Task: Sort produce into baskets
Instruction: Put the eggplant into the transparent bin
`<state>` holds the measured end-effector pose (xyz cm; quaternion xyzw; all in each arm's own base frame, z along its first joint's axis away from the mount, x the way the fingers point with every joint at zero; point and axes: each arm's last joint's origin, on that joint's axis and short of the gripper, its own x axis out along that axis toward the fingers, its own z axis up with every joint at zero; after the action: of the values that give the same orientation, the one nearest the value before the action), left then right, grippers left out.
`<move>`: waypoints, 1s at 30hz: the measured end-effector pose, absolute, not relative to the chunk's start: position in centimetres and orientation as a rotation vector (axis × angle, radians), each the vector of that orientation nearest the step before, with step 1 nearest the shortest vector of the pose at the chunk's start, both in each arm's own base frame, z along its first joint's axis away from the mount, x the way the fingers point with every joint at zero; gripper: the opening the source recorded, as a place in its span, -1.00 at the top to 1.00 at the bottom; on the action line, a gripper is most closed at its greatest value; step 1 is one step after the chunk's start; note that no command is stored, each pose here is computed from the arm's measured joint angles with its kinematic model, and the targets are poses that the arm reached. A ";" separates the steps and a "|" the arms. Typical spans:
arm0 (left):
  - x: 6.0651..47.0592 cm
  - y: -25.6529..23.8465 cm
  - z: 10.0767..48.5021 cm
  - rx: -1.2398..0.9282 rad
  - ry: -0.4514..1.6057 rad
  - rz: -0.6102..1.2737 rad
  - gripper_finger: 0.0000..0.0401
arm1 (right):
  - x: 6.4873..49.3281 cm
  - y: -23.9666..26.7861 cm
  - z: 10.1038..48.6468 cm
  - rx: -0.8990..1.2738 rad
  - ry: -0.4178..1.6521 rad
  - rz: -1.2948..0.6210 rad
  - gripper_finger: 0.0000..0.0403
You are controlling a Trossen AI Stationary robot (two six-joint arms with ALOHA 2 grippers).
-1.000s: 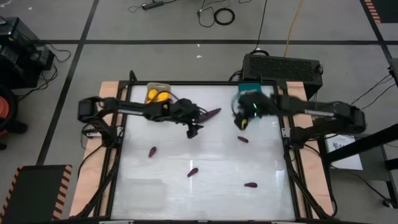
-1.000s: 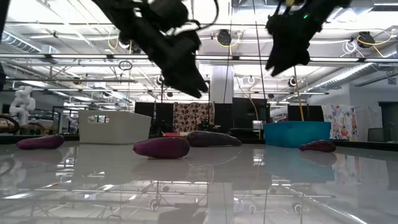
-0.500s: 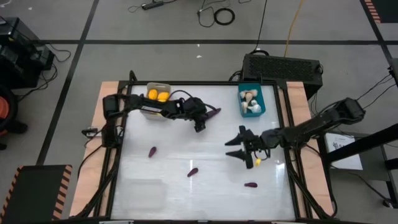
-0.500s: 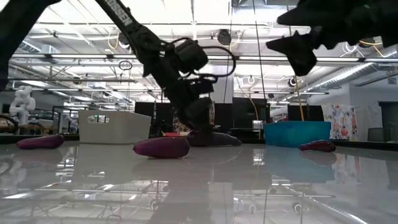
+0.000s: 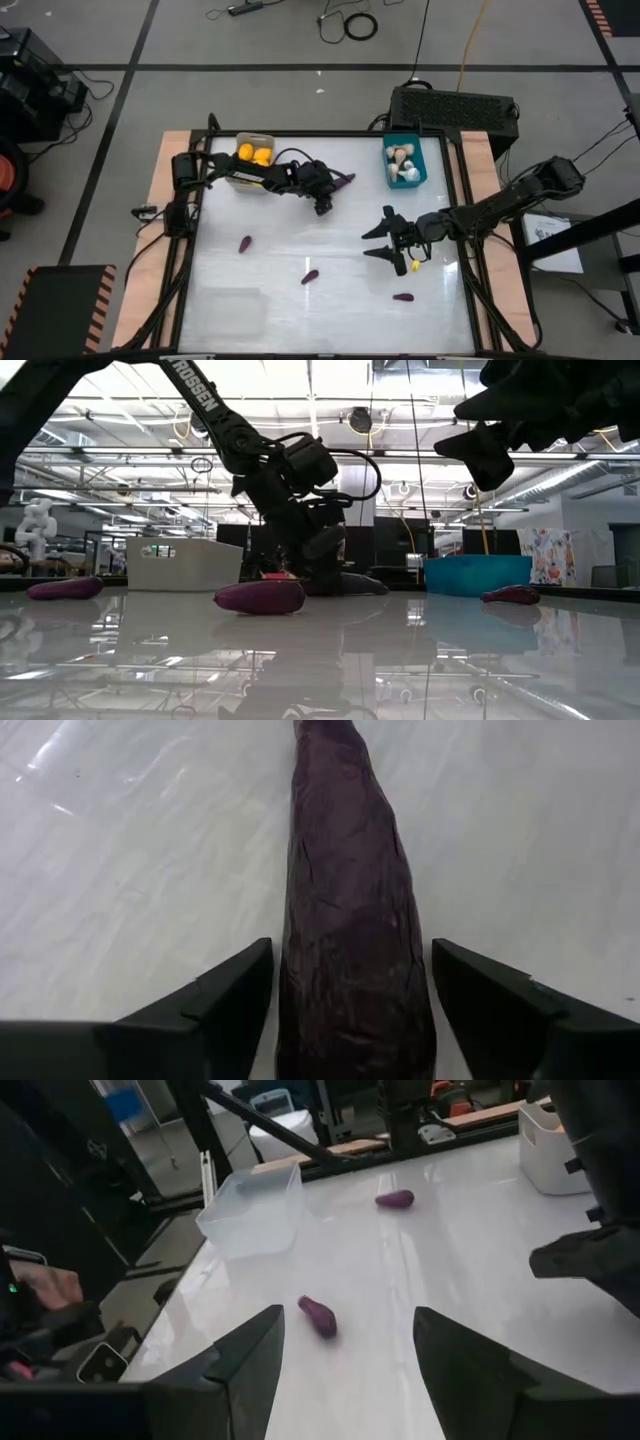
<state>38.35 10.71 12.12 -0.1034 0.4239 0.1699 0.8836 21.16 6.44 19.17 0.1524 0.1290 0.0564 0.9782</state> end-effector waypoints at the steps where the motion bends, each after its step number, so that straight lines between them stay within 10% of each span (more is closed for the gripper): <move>1: 38.3 10.7 12.1 -0.216 0.883 0.354 -0.31 | 21.1 6.4 19.1 0.302 0.264 0.113 -0.07; 10: 37.9 10.4 14.5 -0.243 0.898 0.367 0.14 | 21.1 6.4 18.8 0.283 0.296 0.110 -0.07; 30: 26.5 -9.0 28.4 -0.466 1.174 -0.075 0.09 | 21.0 6.4 18.7 0.277 0.308 0.108 -0.07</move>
<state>26.53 -8.98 28.40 -0.2179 0.5486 -0.0349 0.8064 21.02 6.40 18.69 0.1376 0.1531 0.0534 0.9771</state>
